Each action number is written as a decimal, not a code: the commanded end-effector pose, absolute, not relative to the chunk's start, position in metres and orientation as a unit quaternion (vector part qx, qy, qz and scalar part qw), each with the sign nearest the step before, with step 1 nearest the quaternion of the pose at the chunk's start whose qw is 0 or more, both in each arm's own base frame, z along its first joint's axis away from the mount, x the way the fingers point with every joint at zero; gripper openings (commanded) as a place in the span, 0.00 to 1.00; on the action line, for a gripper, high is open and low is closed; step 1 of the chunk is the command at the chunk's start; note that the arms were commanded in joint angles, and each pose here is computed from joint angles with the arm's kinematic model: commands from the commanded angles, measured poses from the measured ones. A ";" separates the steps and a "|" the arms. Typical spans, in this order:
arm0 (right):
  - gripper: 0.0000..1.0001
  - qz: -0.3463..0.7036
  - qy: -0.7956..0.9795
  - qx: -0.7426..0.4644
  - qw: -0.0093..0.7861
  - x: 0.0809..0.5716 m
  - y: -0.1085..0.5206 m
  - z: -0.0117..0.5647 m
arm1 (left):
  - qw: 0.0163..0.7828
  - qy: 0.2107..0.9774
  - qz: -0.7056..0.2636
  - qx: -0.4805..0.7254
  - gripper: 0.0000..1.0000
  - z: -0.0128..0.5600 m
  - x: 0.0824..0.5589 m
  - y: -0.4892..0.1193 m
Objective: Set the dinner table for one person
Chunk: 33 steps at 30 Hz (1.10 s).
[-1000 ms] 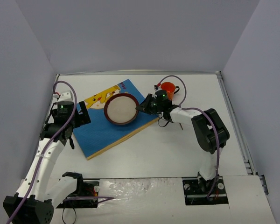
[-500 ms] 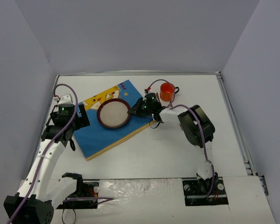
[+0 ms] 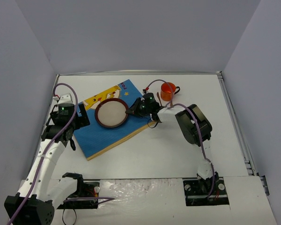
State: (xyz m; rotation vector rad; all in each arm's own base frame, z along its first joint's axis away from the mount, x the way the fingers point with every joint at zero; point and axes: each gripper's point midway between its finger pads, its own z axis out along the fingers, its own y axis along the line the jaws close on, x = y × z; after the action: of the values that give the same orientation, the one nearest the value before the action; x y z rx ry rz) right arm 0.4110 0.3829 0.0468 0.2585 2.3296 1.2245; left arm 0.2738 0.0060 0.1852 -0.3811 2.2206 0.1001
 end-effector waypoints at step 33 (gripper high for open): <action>0.75 0.295 0.854 -0.033 0.426 0.444 0.317 0.157 | 0.450 0.879 0.035 -0.154 0.97 0.198 0.284 0.012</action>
State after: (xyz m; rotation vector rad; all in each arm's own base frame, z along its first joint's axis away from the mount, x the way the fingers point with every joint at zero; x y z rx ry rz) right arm 0.4120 0.3608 0.0567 0.0796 2.3623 0.9824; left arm 0.2745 0.0089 0.1827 -0.3966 2.2308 0.0881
